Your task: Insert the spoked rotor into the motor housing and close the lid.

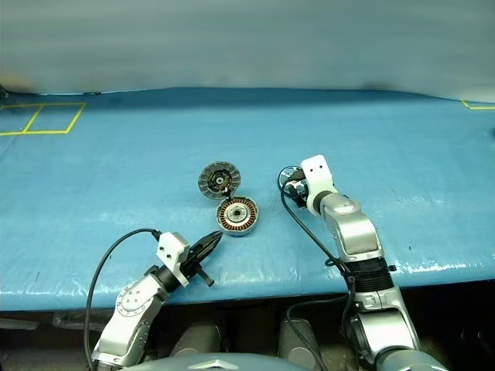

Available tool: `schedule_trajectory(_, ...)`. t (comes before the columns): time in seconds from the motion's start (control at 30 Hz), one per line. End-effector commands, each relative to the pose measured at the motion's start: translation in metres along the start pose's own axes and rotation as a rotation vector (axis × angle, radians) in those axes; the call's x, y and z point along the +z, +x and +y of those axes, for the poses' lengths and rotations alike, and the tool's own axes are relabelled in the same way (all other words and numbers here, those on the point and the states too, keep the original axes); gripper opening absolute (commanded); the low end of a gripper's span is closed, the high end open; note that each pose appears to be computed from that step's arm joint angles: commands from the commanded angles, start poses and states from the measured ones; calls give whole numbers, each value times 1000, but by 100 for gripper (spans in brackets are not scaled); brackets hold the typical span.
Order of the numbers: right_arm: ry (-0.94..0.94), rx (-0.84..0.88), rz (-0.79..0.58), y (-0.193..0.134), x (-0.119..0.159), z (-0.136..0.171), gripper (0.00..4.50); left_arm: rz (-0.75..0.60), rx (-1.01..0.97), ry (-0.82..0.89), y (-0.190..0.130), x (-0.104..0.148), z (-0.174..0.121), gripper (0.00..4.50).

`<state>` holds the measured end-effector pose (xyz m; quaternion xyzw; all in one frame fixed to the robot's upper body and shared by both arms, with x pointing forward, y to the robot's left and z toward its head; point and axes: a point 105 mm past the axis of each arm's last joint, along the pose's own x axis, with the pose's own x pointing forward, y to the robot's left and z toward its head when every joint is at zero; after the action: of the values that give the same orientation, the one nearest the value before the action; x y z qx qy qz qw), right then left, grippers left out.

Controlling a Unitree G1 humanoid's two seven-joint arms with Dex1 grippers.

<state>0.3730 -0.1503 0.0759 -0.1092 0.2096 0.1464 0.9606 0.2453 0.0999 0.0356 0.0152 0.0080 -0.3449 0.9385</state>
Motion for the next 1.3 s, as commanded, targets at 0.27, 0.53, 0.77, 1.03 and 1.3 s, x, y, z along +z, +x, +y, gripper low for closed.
schedule_trajectory(0.27, -68, 44, -26, 10, 8, 2, 350, -29, 7, 24, 2, 8, -1, 0)
schedule_trajectory(0.53, -163, -11, -59, 10, 13, -2, 350, -24, 21, 31, 0, 8, 1, 0)
schedule_trajectory(0.77, -248, -3, -84, 5, 14, 7, 350, -18, 24, 32, -1, 7, 2, 0)
schedule_trajectory(1.03, -294, 31, -77, 7, 13, 11, 262, -11, 27, 30, 0, 6, 4, 0)
schedule_trajectory(1.3, -233, 107, -27, 16, 7, 15, 262, -7, 36, 29, 0, 5, 5, 0)
